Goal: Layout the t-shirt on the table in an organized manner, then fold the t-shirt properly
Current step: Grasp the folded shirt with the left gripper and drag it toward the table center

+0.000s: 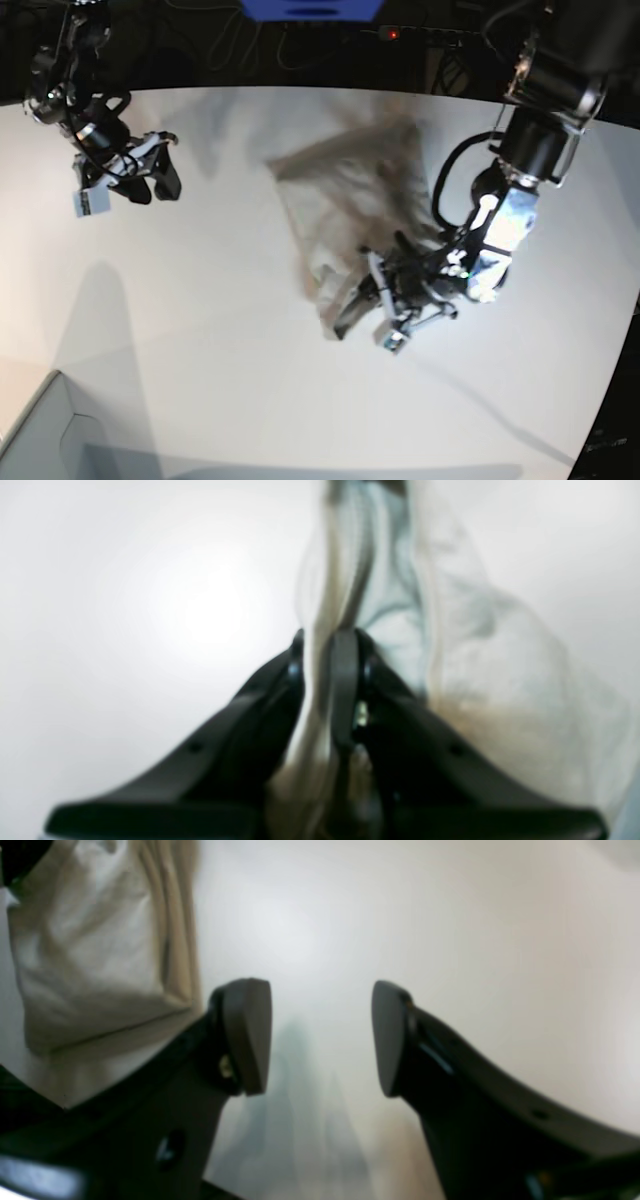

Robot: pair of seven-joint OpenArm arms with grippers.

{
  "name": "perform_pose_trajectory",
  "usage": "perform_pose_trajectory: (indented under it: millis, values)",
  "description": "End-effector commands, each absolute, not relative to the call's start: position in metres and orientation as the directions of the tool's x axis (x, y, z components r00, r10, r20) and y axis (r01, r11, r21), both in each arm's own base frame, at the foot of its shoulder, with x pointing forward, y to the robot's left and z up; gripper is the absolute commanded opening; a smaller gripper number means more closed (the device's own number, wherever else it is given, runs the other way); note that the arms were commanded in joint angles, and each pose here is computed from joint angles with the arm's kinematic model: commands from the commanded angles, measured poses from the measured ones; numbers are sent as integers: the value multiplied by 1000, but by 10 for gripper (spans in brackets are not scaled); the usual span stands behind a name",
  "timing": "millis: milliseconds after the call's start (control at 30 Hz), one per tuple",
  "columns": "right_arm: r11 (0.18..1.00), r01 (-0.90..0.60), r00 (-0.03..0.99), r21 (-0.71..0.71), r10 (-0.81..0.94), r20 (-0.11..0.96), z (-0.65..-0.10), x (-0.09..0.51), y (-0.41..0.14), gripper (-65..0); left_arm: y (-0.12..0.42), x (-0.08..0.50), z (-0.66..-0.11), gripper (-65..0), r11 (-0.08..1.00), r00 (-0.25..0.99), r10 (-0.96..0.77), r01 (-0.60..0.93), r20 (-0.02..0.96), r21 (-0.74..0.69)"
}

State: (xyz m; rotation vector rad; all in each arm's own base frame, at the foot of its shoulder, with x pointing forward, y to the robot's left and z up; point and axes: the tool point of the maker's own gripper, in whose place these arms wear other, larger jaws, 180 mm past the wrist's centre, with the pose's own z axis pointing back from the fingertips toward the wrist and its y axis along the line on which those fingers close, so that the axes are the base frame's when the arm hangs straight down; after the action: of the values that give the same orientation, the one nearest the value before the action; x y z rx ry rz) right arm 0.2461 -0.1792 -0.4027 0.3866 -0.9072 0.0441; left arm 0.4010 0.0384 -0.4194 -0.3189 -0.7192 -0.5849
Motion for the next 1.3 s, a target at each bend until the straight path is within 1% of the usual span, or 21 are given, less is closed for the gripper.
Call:
perform_pose_trajectory:
  millis: [0, 133, 233, 367, 500, 633, 733, 967, 1167, 1233, 1267]
  values:
    - [930, -208, 575, 303, -135, 807, -389, 252, -185, -325, 23, 415, -406, -650, 779, 573, -388, 622, 723, -75]
    - [944, -160, 576, 288, -148, 804, -390, 244, -203, -325, -16, 417, -422, -650, 759, 616, -401, 638, 678, -130]
    - [951, -135, 569, 279, -156, 807, -388, 243, -214, -325, -35, 427, -423, -650, 763, 615, -352, 625, 705, -164]
    - [959, -100, 561, 266, -167, 811, -386, 240, -228, -325, -40, 430, -427, -650, 773, 607, -295, 605, 738, -189]
    - [960, -96, 559, 265, -168, 812, -386, 240, -229, -325, -51, 433, -421, -649, 766, 590, -279, 613, 758, -195]
    - [959, -97, 560, 265, -168, 812, -386, 240, -229, -325, -54, 439, -414, -649, 753, 551, -336, 645, 764, -134]
    - [959, -97, 560, 265, -168, 812, -386, 240, -229, -325, -75, 436, -411, -649, 720, 508, -390, 688, 768, -90]
    - [959, -99, 560, 266, -167, 811, -386, 240, -228, -325, -93, 428, -415, -649, 657, 422, -515, 754, 746, 27]
    - [959, -99, 560, 266, -167, 811, -386, 240, -228, -325, -103, 426, -412, -648, 637, 397, -536, 769, 745, 49]
    - [959, -99, 560, 266, -167, 811, -386, 240, -228, -325, -103, 426, -413, -610, 637, 398, -537, 769, 744, 49]
    - [959, -99, 560, 266, -167, 811, -386, 240, -228, -325, -103, 426, -413, -570, 637, 398, -537, 769, 744, 49]
